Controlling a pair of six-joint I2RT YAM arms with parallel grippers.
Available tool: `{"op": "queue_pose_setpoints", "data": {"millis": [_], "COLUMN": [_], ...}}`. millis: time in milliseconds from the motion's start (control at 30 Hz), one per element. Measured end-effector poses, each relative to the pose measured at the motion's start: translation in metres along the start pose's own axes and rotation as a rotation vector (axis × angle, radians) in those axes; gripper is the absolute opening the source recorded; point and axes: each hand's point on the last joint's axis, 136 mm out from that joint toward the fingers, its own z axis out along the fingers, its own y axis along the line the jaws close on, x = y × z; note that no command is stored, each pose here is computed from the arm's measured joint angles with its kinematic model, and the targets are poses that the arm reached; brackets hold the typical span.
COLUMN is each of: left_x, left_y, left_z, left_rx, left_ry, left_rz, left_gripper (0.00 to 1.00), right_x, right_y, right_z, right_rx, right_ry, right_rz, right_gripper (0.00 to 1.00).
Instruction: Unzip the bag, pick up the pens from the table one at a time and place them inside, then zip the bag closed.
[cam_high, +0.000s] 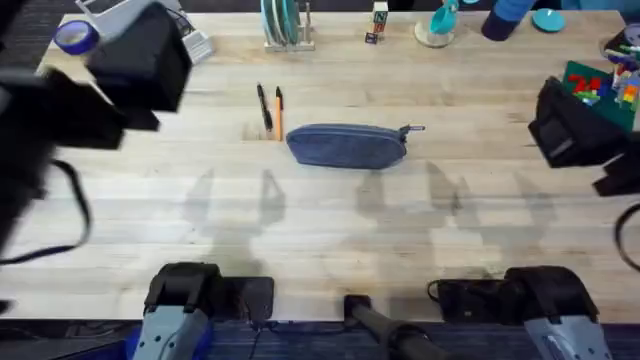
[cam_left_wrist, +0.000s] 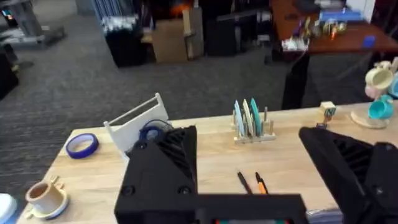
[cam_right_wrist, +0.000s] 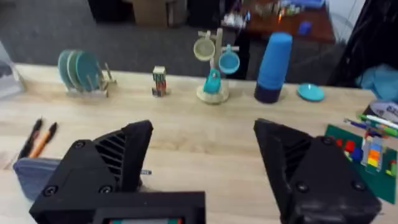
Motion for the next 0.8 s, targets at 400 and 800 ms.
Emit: {"op": "queue_pose_setpoints", "data": {"millis": [400,800], "left_x": [-0.03,-0.009], "left_y": [0.002,-0.008], "left_z": [-0.002,0.033], "left_rx": [0.029,0.095], "left_ry": [0.235,0.448], "left_rz": [0.026,-0.002], "left_gripper": [0.993,0.993], "right_x": [-0.031,-0.028], "right_y": [-0.002,-0.002], "right_z": [0.014,0.032], "right_rx": [-0.017,-0.043], "right_ry": [0.281,0.557], "right_rz": [-0.063,-0.073], "right_gripper": [0.996,0.995]}}
